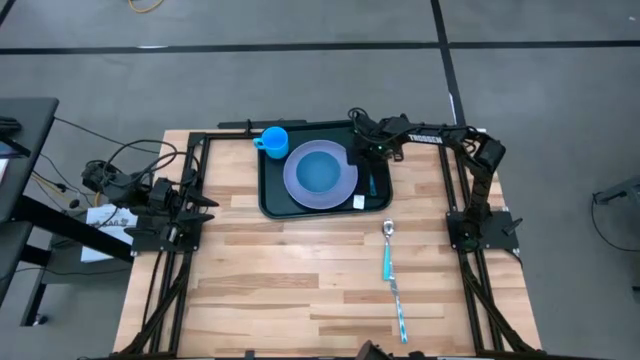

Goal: Set up tray
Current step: Put the blue fork on the black napkin on the black tray

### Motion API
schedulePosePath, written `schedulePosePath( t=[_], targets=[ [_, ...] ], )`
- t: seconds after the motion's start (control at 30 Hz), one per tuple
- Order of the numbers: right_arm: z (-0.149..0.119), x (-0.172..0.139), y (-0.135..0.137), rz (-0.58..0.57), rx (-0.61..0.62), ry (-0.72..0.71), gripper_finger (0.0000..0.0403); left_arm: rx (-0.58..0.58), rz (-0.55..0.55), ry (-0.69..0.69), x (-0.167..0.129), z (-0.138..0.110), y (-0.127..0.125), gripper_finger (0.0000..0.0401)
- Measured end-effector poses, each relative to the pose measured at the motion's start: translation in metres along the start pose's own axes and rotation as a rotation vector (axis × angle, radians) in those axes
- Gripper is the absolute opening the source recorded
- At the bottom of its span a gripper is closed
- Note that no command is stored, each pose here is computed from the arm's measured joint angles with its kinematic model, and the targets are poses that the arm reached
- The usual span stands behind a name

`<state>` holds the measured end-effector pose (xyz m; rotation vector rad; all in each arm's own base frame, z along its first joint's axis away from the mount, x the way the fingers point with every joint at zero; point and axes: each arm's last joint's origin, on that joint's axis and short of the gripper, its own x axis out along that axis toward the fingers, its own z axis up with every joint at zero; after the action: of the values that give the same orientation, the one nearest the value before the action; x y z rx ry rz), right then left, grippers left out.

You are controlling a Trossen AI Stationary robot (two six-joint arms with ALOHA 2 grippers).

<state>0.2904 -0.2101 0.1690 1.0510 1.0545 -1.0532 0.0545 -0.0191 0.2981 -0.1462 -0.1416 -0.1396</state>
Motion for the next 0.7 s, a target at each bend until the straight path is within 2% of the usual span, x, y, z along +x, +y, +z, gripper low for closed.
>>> schedulePosePath(
  t=[0.7],
  targets=[
    [-0.0006,-0.0001,-0.0005,-0.006,0.017,0.005,0.0005,-0.02,0.001,0.0,0.0,0.0,0.0,0.0132]
  ],
)
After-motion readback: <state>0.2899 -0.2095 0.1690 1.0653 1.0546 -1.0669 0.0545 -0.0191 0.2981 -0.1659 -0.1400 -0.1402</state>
